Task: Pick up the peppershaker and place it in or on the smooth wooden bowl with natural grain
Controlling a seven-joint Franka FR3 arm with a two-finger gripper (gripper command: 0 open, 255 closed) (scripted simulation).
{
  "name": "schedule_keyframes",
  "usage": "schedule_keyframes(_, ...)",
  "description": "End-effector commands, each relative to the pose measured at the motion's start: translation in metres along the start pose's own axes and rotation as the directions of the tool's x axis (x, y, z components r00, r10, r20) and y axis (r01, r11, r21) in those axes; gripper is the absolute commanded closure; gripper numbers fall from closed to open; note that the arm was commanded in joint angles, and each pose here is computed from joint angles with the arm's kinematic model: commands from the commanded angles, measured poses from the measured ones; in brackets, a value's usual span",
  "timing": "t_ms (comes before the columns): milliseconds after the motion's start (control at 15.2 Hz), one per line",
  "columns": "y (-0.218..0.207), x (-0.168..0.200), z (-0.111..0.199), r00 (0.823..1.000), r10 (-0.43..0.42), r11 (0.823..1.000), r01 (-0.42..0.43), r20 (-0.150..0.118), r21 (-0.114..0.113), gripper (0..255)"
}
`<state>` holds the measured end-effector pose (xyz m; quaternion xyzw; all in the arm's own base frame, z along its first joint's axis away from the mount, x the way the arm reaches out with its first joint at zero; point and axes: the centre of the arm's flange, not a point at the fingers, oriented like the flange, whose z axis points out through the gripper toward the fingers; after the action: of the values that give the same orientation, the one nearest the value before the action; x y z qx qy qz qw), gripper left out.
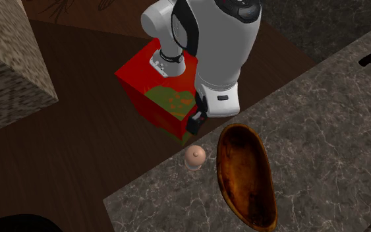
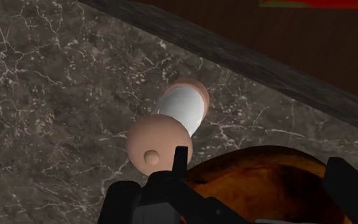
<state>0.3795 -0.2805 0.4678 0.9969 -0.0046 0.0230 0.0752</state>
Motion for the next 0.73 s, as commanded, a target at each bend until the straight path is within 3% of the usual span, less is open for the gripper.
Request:
schedule_keyframes(0,0.021,0.005,0.014,1.000,-0.002,1.000,0.002,0.003,-0.009,0)
schedule_keyframes(330,0.068,0.018,0.047,1.000,-0.004,1.000,0.004,0.010,-0.024,0)
schedule_keyframes(660,0.068,0.018,0.073,1.000,-0.004,1.000,0.004,0.010,-0.024,0)
